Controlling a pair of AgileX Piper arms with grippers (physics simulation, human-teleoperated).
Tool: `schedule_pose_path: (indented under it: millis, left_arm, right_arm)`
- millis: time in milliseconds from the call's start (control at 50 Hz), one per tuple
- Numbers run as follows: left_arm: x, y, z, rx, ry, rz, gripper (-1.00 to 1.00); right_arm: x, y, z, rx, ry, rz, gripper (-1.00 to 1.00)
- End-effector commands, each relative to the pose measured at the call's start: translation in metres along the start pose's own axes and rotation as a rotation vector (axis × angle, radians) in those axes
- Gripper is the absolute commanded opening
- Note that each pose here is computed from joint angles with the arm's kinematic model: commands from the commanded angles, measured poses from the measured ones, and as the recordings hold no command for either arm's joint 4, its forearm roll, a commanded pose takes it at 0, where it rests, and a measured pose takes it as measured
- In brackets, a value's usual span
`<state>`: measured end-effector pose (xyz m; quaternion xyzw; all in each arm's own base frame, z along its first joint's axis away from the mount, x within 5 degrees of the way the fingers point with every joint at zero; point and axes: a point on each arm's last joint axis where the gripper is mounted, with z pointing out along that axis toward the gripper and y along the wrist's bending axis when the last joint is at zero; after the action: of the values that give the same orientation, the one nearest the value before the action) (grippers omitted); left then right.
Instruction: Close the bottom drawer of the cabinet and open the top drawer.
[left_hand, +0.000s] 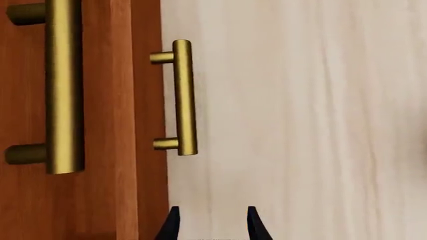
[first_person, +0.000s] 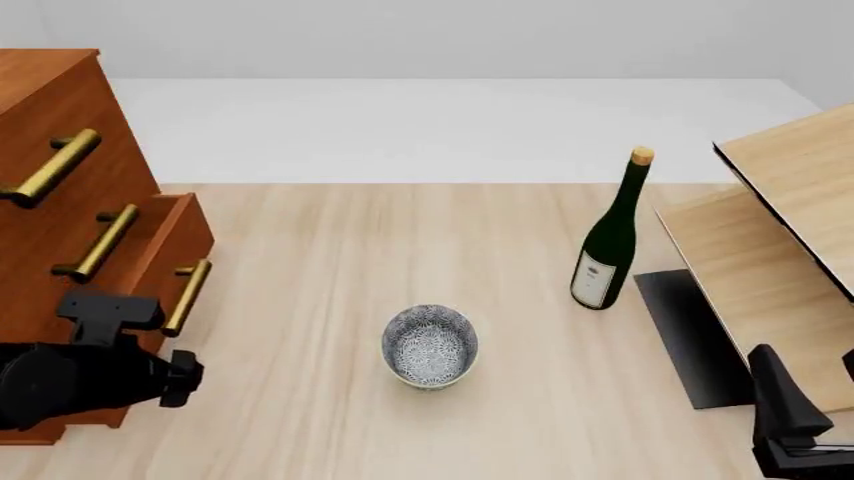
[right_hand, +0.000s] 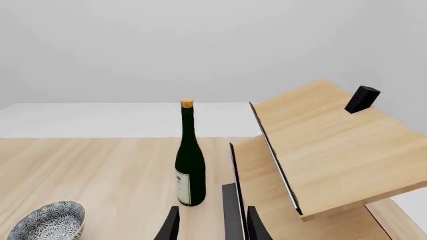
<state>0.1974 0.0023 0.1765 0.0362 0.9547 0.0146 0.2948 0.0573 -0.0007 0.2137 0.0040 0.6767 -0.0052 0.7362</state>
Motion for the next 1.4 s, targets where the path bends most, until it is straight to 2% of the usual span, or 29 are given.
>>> schedule_pose_path:
  millis: [20, 400, 440, 1080, 1400]
  left_arm:
    - [0.009, 0.012, 0.003, -0.035, 0.004, 0.008, 1.00]
    - [0.025, 0.034, 0.004, -0.116, -0.011, 0.012, 1.00]
    - [0.031, 0.038, 0.002, -0.137, -0.016, 0.035, 1.00]
    - [0.047, 0.051, -0.003, -0.218, -0.040, 0.088, 1.00]
    - [0.042, 0.056, -0.008, -0.245, -0.068, 0.085, 1.00]
  right_arm:
    - [0.000, 0.000, 0.000, 0.000, 0.000, 0.001, 1.00]
    - [0.000, 0.000, 0.000, -0.001, 0.000, -0.001, 1.00]
    - [0.000, 0.000, 0.000, -0.001, 0.000, 0.000, 1.00]
    - [0.000, 0.000, 0.000, -0.003, 0.000, 0.000, 1.00]
    - [0.000, 0.000, 0.000, -0.003, -0.001, -0.001, 1.00]
